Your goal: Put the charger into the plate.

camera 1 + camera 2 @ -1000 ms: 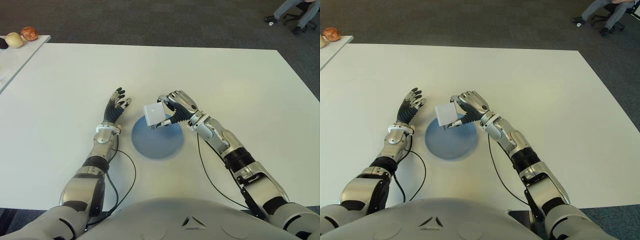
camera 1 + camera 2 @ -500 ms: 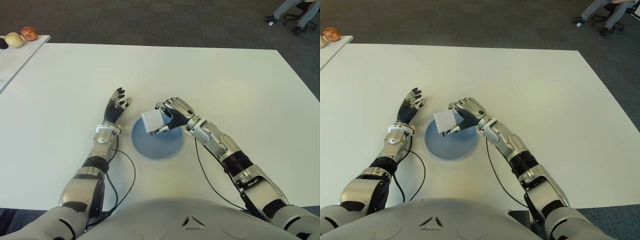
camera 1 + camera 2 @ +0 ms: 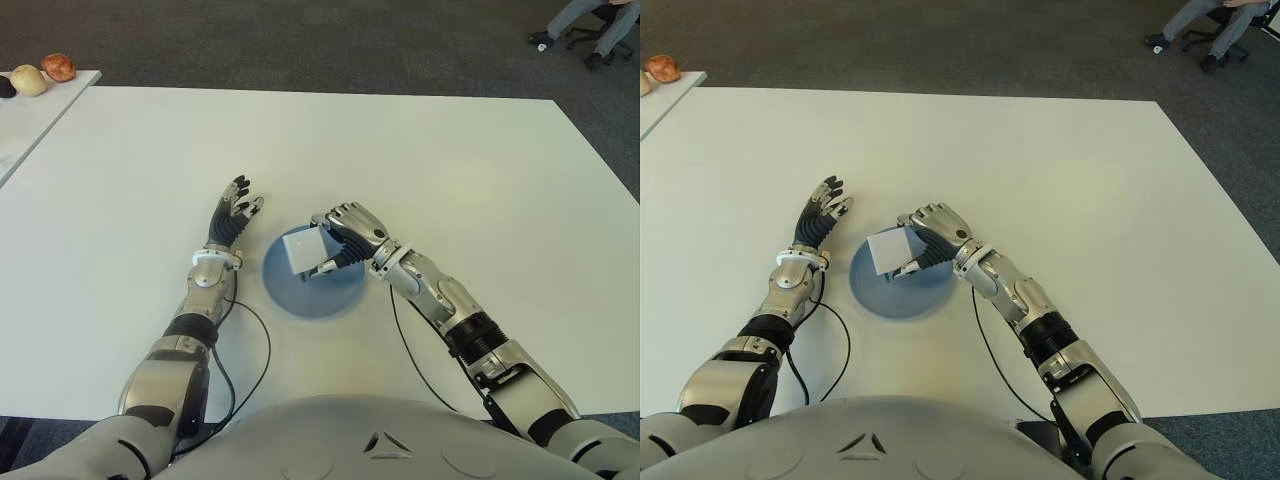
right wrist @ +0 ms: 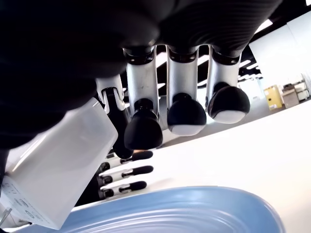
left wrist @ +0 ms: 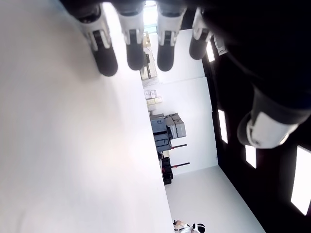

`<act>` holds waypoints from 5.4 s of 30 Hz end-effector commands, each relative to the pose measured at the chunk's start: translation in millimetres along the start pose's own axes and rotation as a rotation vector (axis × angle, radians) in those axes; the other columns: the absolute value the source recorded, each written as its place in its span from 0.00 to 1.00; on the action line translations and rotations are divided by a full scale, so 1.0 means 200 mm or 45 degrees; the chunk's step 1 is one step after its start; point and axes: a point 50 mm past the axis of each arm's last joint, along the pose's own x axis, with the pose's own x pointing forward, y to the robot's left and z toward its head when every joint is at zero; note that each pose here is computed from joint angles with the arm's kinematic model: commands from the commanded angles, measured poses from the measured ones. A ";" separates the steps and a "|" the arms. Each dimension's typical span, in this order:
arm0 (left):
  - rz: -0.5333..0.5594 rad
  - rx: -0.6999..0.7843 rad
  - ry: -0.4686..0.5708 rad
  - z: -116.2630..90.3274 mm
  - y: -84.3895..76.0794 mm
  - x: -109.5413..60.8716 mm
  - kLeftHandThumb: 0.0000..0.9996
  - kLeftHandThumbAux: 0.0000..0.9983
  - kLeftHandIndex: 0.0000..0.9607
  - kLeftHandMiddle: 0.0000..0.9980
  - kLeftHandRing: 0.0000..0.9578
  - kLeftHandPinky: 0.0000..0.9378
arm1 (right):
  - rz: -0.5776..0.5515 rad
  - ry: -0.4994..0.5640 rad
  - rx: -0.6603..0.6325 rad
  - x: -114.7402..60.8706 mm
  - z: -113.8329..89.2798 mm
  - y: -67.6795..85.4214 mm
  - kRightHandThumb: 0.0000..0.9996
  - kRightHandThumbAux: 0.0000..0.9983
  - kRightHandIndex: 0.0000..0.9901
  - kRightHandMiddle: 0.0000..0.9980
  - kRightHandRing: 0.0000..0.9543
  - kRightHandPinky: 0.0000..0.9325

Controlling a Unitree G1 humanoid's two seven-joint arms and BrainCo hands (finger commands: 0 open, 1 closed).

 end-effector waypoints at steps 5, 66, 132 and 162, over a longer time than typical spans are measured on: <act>-0.054 0.021 0.274 -0.19 -0.04 -0.12 0.00 0.52 0.10 0.13 0.13 0.13 | 0.005 -0.001 -0.013 -0.02 -0.01 0.01 0.72 0.71 0.44 0.88 0.92 0.94; -0.055 0.016 0.312 -0.21 -0.02 -0.12 0.00 0.59 0.10 0.14 0.13 0.13 | 0.418 -0.112 -0.257 -0.05 -0.13 -0.02 0.22 0.13 0.00 0.00 0.00 0.00; -0.043 0.000 0.309 -0.21 -0.04 -0.10 0.00 0.57 0.09 0.15 0.16 0.16 | -0.664 0.559 1.273 0.06 -0.46 -0.16 0.12 0.76 0.00 0.00 0.00 0.01; -0.032 0.015 0.316 -0.24 0.02 -0.14 0.00 0.56 0.09 0.15 0.15 0.15 | -0.698 0.669 1.618 -0.05 -0.40 0.18 0.06 0.80 0.00 0.00 0.00 0.02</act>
